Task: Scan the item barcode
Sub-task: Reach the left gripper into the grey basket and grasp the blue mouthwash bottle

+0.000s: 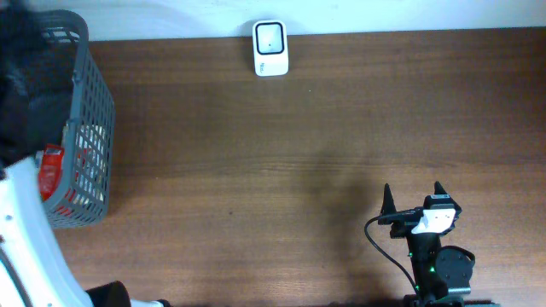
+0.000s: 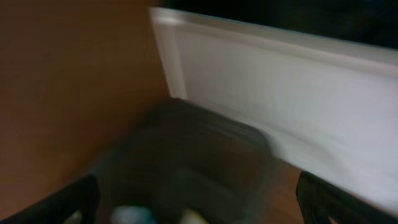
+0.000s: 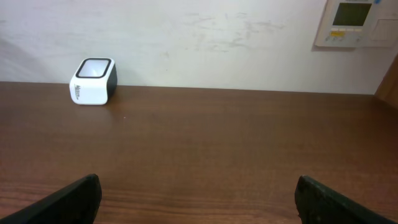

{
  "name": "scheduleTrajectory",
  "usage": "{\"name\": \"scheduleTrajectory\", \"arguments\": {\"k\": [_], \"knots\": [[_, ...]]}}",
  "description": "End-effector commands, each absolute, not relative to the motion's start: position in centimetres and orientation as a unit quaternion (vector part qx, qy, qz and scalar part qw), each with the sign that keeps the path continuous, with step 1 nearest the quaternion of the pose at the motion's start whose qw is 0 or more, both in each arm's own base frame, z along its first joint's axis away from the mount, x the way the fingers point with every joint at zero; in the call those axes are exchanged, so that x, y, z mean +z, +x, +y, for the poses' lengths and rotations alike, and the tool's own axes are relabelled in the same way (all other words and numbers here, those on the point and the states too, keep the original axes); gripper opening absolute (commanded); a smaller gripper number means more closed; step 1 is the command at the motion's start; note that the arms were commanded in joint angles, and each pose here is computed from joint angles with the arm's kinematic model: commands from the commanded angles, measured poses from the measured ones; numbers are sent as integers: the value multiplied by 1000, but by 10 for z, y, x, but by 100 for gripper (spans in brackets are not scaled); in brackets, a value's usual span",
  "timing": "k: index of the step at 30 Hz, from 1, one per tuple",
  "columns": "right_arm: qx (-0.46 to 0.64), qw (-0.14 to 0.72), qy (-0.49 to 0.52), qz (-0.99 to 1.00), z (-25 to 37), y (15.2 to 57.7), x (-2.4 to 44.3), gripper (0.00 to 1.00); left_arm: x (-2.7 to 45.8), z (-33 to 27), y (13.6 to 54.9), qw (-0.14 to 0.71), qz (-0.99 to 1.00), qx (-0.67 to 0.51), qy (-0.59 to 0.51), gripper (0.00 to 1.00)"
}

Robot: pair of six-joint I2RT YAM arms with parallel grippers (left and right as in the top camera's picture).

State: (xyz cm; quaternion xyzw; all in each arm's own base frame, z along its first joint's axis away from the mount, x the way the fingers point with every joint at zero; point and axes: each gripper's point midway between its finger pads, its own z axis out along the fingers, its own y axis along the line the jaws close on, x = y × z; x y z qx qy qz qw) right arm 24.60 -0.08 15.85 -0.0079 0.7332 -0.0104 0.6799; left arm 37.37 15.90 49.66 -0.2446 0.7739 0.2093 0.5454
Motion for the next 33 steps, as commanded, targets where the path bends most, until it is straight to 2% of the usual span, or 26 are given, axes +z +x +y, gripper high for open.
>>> {"name": "scheduleTrajectory", "arguments": {"k": [1,5,8,13,18,27,33], "knots": [[-14,678,2,735,-4,246,155,98,481,237,350,493,752,295,-324,99],[-14,678,2,735,-4,246,155,98,431,268,350,427,796,270,-333,99],[-14,678,2,735,-4,246,155,98,396,272,371,393,852,235,-253,99],[-14,678,2,735,-4,246,155,98,317,287,388,292,904,228,-215,99],[-14,678,2,735,-4,246,155,98,253,307,380,211,927,206,-231,99],[-14,678,1,735,-4,246,155,99,196,316,361,150,953,152,-215,99],[-14,678,2,735,-4,246,155,98,190,330,372,176,946,165,-218,99]]}}
